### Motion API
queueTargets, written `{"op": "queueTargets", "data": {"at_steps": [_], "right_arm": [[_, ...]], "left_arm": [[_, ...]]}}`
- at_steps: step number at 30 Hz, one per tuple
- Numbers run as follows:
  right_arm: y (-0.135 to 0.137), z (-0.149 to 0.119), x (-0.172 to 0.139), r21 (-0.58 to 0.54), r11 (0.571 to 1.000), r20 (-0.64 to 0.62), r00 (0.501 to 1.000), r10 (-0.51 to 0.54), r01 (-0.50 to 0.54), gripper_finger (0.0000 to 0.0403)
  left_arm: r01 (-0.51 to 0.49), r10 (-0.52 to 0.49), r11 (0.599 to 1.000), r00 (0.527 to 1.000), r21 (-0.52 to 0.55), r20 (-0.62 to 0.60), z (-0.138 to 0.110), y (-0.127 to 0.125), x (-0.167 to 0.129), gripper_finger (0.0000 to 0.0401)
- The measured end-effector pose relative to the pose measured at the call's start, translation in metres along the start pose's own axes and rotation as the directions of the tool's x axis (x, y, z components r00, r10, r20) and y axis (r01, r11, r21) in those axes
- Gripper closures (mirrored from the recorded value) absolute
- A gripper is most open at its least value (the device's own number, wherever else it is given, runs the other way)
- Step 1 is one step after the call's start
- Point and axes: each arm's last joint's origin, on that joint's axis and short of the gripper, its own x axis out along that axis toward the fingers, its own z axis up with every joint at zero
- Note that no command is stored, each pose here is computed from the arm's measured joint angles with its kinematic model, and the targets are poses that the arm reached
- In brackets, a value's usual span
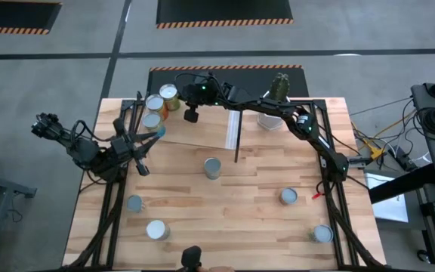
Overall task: Pick and place cans onto a shelf
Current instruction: Put the large canned oranges on the shelf
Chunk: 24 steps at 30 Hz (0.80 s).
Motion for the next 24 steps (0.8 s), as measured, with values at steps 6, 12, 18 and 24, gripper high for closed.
{"op": "queueTargets", "data": {"at_steps": [6, 12, 18, 24], "right_arm": [[0.001, 0.001, 0.0, 0.0, 1.0, 0.024, 1.0, 0.019, -0.019, 0.0394], [0.003, 0.001, 0.001, 0.006, 0.999, 0.031, 0.999, 0.038, -0.039, 0.0394], [0.0, -0.005, -0.001, 0.002, 0.999, -0.051, 0.998, 0.048, -0.048, 0.0394], [-0.008, -0.009, 0.003, 0.003, 1.0, 0.0, 1.0, -0.002, 0.002, 0.0394]], "left_arm": [[0.0, 0.0, 1.0, 1.0, 0.0, 0.0, 0.0, 0.0, 0.0, 0.0358], [0.0, 0.0, 1.0, 1.0, -0.001, 0.0, 0.0, 0.0, 0.0, 0.0358], [0.0, 0.0, 1.0, 1.0, 0.0, 0.0, 0.0, 0.0, 0.0, 0.0358], [0.0, 0.0, 1.0, 1.0, 0.0, 0.0, 0.0, 0.0, 0.0, 0.0358]]}}
